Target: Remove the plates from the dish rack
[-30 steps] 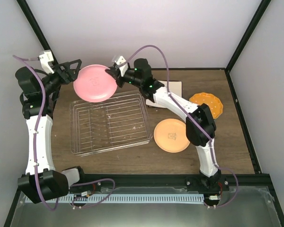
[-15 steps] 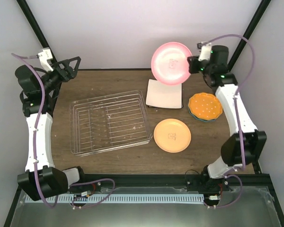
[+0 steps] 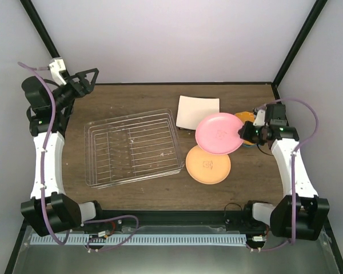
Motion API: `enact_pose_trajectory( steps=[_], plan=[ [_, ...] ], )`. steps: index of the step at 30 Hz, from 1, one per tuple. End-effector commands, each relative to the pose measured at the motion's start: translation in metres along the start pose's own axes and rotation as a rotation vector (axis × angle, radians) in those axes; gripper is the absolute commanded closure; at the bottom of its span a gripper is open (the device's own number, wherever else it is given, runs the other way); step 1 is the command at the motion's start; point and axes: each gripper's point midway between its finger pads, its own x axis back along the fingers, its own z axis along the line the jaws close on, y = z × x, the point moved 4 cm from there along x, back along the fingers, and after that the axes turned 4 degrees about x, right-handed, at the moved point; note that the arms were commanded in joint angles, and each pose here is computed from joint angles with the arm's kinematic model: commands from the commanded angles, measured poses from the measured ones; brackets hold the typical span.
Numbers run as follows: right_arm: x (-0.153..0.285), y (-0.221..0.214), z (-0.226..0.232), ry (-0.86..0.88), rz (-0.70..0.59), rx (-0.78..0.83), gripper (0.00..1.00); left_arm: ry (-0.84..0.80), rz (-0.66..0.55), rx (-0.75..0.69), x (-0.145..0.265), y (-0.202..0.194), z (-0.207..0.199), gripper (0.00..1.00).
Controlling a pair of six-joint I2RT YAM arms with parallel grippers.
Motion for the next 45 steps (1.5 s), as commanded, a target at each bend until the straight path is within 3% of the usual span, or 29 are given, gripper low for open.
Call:
enact_pose_trajectory(
  steps=[1,9,33,40,45],
  plan=[
    [0.000,-0.012,-0.001,0.029,0.015,-0.046,0.99,-0.038,-0.006,-0.033,-0.001,0.007,-0.010,0.00],
    [-0.030,-0.055,-0.023,-0.017,0.175,-0.063,0.95,-0.035,0.000,-0.039,0.000,0.005,-0.010,0.00],
    [-0.066,-0.093,-0.015,-0.017,0.306,-0.058,0.93,-0.036,0.007,-0.037,-0.002,0.002,-0.007,0.00],
    [-0.073,-0.101,-0.012,-0.009,0.331,-0.067,0.81,-0.040,0.009,-0.041,-0.002,0.002,-0.007,0.00],
    [-0.071,-0.102,-0.013,-0.018,0.335,-0.063,0.61,-0.040,0.013,-0.044,-0.001,0.001,-0.008,0.00]
  ],
)
